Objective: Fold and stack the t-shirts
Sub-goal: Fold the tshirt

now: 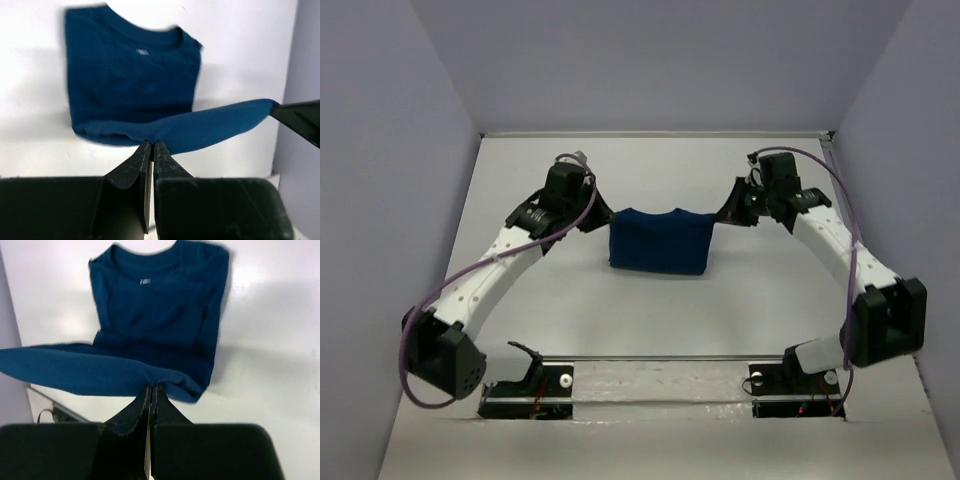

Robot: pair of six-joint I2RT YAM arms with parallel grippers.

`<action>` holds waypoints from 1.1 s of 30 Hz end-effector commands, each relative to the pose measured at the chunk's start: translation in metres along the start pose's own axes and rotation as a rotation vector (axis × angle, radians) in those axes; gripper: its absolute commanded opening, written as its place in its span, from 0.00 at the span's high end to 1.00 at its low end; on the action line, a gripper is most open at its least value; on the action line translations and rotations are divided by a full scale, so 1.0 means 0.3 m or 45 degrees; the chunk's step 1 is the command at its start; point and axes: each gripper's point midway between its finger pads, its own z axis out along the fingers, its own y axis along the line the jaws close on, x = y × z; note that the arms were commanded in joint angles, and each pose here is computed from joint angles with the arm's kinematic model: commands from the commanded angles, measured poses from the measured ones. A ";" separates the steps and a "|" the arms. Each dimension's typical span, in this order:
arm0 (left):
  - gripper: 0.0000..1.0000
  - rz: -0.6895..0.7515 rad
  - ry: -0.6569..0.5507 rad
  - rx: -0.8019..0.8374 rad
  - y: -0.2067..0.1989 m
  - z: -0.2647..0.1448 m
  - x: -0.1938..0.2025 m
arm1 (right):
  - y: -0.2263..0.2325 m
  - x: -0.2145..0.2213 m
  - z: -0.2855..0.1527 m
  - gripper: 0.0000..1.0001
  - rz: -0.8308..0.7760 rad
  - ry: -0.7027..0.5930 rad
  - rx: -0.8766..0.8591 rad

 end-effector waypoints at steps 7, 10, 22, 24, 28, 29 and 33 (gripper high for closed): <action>1.00 -0.002 -0.045 -0.272 0.281 0.388 -0.270 | -0.163 -0.265 0.458 1.00 -0.026 0.091 0.102; 1.00 -0.009 -0.022 -0.297 0.340 0.485 -0.290 | -0.195 -0.289 0.550 1.00 -0.015 0.086 0.104; 1.00 -0.016 -0.003 -0.159 0.280 0.617 -0.339 | -0.227 -0.329 0.509 1.00 0.005 0.018 0.204; 1.00 -0.015 -0.024 -0.102 0.233 0.589 -0.339 | -0.203 -0.316 0.461 1.00 0.015 -0.007 0.178; 1.00 0.009 -0.041 -0.010 0.130 0.526 -0.349 | -0.162 -0.287 0.367 1.00 0.048 -0.035 0.151; 1.00 0.015 -0.044 -0.010 0.123 0.517 -0.357 | -0.158 -0.277 0.352 1.00 0.056 -0.032 0.148; 1.00 0.050 -0.009 -0.005 0.087 0.534 -0.348 | -0.173 -0.219 0.280 1.00 0.094 -0.036 0.196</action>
